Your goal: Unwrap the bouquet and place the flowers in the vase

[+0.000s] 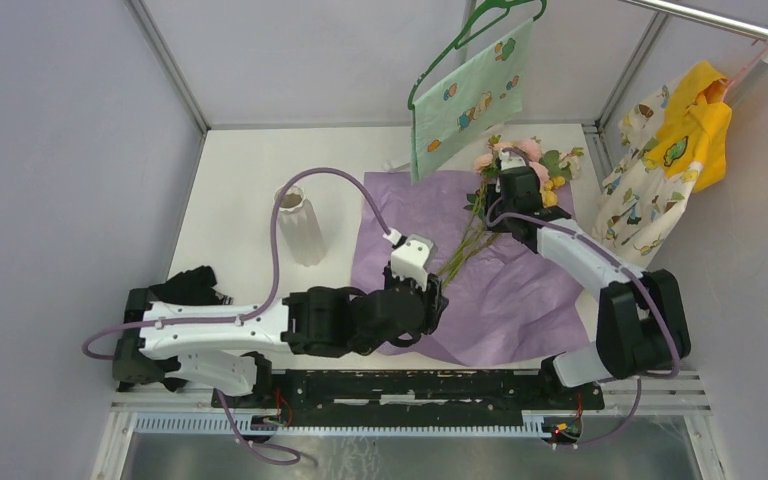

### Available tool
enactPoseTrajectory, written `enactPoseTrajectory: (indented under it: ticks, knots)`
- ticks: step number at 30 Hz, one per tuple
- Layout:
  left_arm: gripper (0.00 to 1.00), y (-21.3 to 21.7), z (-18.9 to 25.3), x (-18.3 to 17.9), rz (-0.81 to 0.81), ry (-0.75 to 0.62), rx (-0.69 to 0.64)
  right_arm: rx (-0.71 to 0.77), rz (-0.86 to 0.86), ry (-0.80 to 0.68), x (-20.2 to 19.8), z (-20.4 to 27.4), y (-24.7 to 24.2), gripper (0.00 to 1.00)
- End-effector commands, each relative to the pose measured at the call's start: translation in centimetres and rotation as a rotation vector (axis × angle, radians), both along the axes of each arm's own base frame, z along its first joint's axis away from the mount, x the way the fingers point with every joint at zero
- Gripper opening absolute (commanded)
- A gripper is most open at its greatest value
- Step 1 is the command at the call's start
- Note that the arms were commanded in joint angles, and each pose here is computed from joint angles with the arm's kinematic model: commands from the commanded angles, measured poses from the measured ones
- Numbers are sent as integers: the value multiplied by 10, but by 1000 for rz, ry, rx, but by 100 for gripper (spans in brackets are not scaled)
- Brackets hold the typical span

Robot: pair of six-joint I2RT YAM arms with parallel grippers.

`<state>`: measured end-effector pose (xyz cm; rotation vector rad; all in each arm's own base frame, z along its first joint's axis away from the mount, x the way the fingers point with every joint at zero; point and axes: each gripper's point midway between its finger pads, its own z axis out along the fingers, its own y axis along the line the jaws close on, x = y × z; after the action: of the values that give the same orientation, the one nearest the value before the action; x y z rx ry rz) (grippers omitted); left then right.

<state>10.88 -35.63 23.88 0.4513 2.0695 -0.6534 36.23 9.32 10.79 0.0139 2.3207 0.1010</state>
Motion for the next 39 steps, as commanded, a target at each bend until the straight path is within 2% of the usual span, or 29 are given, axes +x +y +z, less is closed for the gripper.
enactPoseTrajectory:
  ticks: [1, 4, 9, 16, 29, 38, 39]
  knots:
    - [54, 7, 54, 33, 61, -156, -42, 30, -5, 37, 25, -12, 12, 41]
    - [57, 8, 58, 52, 82, -177, -51, 51, -4, 52, 41, -20, 19, 39]
    - [57, -11, 35, 92, -4, -102, -117, 39, -12, 30, 65, -10, 18, 39]
    - [56, -27, 18, 123, -17, -87, -90, 52, -42, 19, 92, -4, 9, 39]
    - [56, -23, -5, 140, 14, -45, -52, 44, -75, 111, 148, -45, 12, 37]
    - [55, -19, -15, 143, 23, -25, -47, 21, -92, 144, 151, -68, 8, 36]
    - [55, -20, -17, 143, 21, -22, -44, 23, -92, 150, 151, -71, 8, 34]
